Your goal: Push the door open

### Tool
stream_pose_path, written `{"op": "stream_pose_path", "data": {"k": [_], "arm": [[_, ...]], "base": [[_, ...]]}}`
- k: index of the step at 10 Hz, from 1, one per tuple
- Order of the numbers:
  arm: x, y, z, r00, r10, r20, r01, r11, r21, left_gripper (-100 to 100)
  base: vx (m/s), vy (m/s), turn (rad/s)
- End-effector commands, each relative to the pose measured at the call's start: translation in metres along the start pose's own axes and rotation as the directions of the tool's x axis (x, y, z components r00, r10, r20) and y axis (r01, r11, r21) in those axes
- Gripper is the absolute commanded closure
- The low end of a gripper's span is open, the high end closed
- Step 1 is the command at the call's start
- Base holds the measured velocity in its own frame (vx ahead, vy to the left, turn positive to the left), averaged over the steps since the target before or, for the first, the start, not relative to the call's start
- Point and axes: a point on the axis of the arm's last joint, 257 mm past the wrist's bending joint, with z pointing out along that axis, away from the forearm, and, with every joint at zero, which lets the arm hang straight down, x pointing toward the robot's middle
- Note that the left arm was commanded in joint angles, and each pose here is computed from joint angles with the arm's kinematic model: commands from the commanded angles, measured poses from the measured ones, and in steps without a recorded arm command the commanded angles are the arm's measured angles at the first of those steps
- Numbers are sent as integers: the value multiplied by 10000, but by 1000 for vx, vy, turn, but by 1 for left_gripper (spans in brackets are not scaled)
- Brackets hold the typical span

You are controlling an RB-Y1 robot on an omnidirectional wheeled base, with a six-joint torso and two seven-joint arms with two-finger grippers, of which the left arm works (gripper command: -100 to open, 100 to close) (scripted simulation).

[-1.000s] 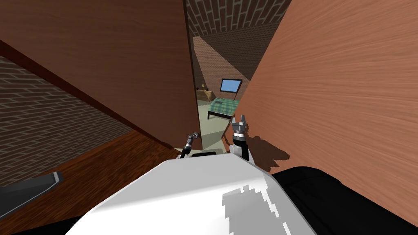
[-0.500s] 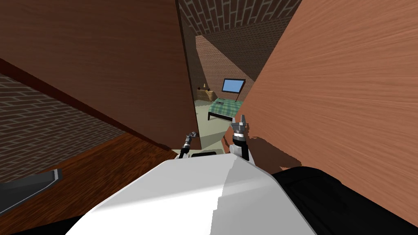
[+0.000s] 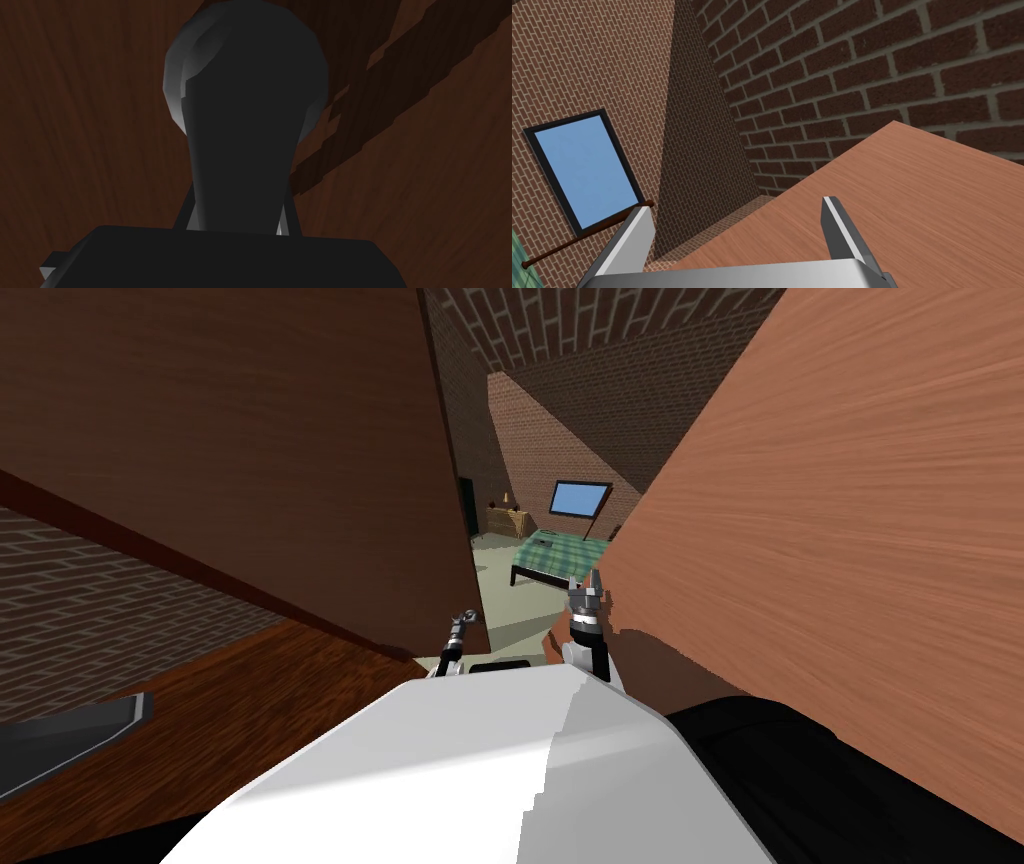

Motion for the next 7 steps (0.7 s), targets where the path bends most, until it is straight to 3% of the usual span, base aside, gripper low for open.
{"op": "stream_pose_path", "data": {"k": [1, 3, 7], "arm": [[33, -17, 27, 9999, -135, 86, 135, 9999, 45, 100], [-135, -11, 18, 9996, 51, 286, -52, 10000, 37, 100], [-361, -25, 21, 9974, 255, 676, -260, 9996, 59, 100]], "base": [[143, -79, 50], [105, -18, 37], [199, -19, 41]]}}
